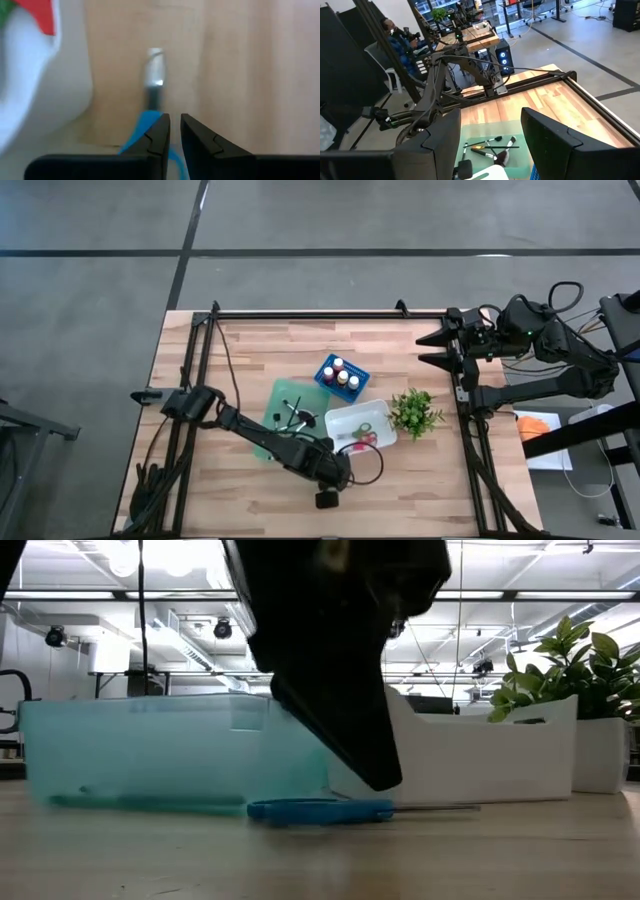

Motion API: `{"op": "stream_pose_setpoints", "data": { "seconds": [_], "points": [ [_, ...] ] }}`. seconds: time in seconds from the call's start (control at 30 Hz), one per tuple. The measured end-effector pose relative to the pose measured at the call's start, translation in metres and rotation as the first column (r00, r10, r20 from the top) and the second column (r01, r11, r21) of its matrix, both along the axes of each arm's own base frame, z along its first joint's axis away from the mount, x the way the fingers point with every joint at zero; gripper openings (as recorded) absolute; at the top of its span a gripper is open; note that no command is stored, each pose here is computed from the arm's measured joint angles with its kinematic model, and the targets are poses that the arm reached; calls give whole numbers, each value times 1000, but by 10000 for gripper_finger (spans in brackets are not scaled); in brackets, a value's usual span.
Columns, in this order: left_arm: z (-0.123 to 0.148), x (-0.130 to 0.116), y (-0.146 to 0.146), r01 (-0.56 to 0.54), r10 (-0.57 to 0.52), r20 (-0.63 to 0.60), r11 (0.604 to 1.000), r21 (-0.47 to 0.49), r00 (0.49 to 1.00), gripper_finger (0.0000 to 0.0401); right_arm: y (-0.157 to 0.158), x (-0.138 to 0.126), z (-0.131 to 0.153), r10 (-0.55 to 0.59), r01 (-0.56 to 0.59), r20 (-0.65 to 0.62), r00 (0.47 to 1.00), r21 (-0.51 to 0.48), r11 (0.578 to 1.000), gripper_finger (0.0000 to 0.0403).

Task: Pick & Place Paint Supplies
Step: Put the blue scissors into the white bin, then adjust the green bin

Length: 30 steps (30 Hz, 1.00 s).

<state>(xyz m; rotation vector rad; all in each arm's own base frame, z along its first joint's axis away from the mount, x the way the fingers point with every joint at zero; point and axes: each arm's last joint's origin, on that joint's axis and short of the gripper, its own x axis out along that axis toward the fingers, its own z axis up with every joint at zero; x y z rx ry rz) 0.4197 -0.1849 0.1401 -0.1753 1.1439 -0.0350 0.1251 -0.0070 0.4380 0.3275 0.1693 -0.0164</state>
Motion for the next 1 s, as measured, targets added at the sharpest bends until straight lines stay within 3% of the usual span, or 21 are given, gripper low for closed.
{"op": "stream_pose_setpoints", "data": {
  "seconds": [0.2, 0.6, 0.83, 1.0],
  "points": [
    [7, -1, -13, 36, -36, 9, 999, -11, 999, 55, 0, 0, 0, 1, -1, 0, 1000, 0, 1000, 205],
    [28, -5, -11, -28, 25, 21, 987, 157, 999, 55, 2, 0, 0, 17, -17, -1, 1000, 0, 1000, 205],
    [69, -21, -26, 29, -34, 77, 998, 58, 996, 51, 2, 0, -1, 17, -17, -4, 1000, 3, 1000, 205],
    [71, -43, -49, 101, -103, -33, 994, -52, 994, 29, 2, 0, -2, 18, -18, -12, 1000, 1, 1000, 205]
  ]
}}
